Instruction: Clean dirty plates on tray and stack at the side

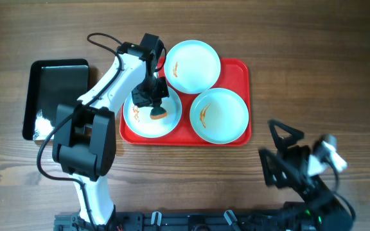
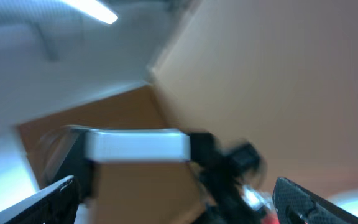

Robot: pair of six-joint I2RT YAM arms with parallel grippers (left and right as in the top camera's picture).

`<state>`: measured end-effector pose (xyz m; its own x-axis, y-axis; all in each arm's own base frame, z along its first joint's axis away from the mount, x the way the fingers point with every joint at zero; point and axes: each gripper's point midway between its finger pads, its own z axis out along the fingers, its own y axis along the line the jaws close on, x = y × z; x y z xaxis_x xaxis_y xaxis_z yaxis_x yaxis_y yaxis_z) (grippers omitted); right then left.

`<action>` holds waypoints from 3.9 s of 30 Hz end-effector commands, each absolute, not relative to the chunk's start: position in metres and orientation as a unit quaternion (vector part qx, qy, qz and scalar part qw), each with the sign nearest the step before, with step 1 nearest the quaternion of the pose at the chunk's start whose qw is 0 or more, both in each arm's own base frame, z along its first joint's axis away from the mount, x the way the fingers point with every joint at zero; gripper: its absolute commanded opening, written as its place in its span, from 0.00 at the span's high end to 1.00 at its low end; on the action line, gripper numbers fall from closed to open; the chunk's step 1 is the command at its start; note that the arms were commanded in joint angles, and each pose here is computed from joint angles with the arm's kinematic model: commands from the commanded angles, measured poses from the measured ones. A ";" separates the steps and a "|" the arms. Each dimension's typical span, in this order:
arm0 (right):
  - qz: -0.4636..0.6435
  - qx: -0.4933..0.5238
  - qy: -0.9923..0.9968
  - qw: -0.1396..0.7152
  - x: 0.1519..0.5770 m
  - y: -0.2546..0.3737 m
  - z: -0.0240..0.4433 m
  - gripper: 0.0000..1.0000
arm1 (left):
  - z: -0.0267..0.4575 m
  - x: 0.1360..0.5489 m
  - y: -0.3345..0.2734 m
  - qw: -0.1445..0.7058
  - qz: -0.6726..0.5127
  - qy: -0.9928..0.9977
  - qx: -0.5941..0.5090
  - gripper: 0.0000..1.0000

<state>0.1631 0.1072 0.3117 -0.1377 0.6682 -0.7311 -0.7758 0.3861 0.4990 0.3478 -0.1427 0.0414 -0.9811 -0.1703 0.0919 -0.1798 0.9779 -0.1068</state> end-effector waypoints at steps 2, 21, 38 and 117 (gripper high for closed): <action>0.533 -0.036 0.546 0.645 0.166 0.106 0.355 0.00 | 0.038 0.346 -0.141 0.045 0.050 -0.993 0.097 0.96; 0.345 -0.073 0.920 0.169 0.337 0.154 0.257 0.00 | 0.038 0.348 -0.140 0.041 0.046 -0.993 0.097 0.96; 0.248 -0.093 0.962 0.067 0.371 0.254 0.104 0.48 | 0.037 0.360 -0.116 0.023 0.028 -0.992 0.119 0.96; 0.185 -0.080 0.978 0.050 0.351 0.294 -0.010 0.96 | 0.011 0.341 -0.117 0.058 0.067 -0.987 0.134 0.96</action>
